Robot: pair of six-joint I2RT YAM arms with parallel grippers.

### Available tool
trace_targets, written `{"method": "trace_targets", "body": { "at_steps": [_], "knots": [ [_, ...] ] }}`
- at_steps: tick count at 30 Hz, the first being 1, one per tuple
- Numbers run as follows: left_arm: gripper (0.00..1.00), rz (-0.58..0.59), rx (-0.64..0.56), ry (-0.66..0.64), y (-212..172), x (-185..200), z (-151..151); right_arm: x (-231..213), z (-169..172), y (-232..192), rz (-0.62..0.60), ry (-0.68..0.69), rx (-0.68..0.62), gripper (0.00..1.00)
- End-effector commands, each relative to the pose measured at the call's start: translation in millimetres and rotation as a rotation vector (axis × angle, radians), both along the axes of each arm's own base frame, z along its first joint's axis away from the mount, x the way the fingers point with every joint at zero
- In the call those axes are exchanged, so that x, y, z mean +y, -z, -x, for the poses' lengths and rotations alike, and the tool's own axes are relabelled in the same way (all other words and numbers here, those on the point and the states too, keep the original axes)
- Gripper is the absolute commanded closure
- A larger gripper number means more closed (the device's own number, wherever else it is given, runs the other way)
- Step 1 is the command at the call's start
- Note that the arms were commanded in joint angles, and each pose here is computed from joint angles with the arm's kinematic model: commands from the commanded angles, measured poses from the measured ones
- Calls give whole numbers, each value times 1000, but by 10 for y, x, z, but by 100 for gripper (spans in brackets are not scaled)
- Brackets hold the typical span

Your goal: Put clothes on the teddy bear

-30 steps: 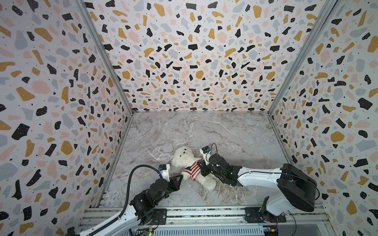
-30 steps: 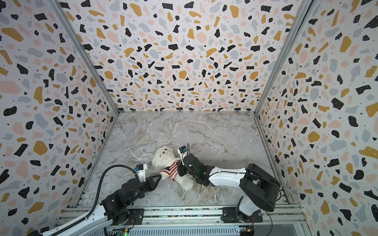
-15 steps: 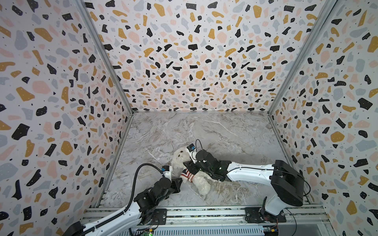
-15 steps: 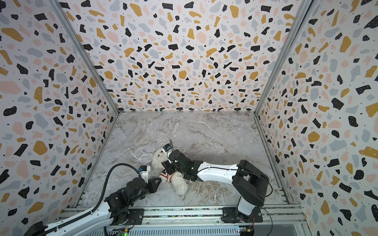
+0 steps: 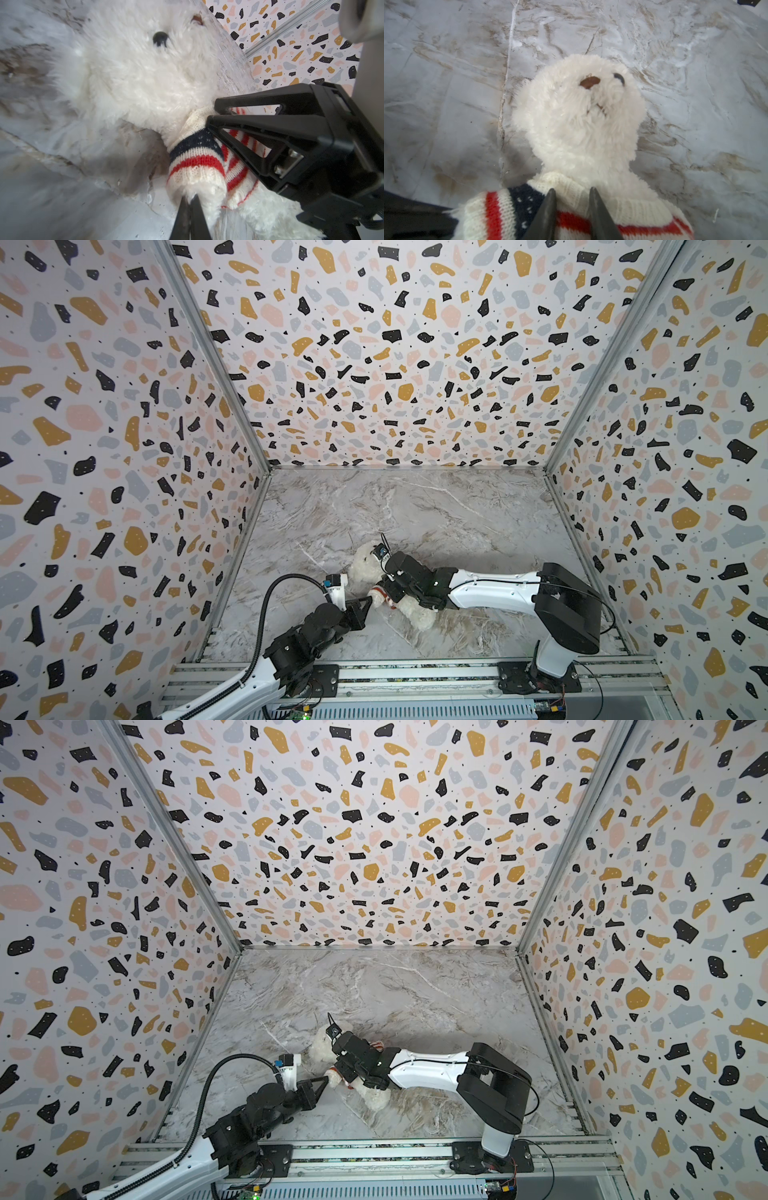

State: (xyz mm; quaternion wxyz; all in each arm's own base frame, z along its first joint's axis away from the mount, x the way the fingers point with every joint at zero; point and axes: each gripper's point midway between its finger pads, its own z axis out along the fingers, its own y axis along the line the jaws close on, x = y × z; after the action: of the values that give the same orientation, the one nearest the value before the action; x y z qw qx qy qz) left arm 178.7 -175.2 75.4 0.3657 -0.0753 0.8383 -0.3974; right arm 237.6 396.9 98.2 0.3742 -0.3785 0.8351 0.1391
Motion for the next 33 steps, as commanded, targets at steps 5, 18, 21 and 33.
{"method": "trace_targets", "body": {
  "at_steps": [5,18,21,33],
  "knots": [
    [100,-106,83,-21,659,215,141,-320,-245,-18,78,97,-29,100],
    [100,-112,90,-26,682,229,144,-784,-435,-226,-58,254,-53,100],
    [100,-113,90,-27,677,230,141,-849,-448,-170,-68,277,-40,100],
    [100,-110,62,-16,532,181,97,-722,-345,-143,-112,247,-42,100]
  ]
}}
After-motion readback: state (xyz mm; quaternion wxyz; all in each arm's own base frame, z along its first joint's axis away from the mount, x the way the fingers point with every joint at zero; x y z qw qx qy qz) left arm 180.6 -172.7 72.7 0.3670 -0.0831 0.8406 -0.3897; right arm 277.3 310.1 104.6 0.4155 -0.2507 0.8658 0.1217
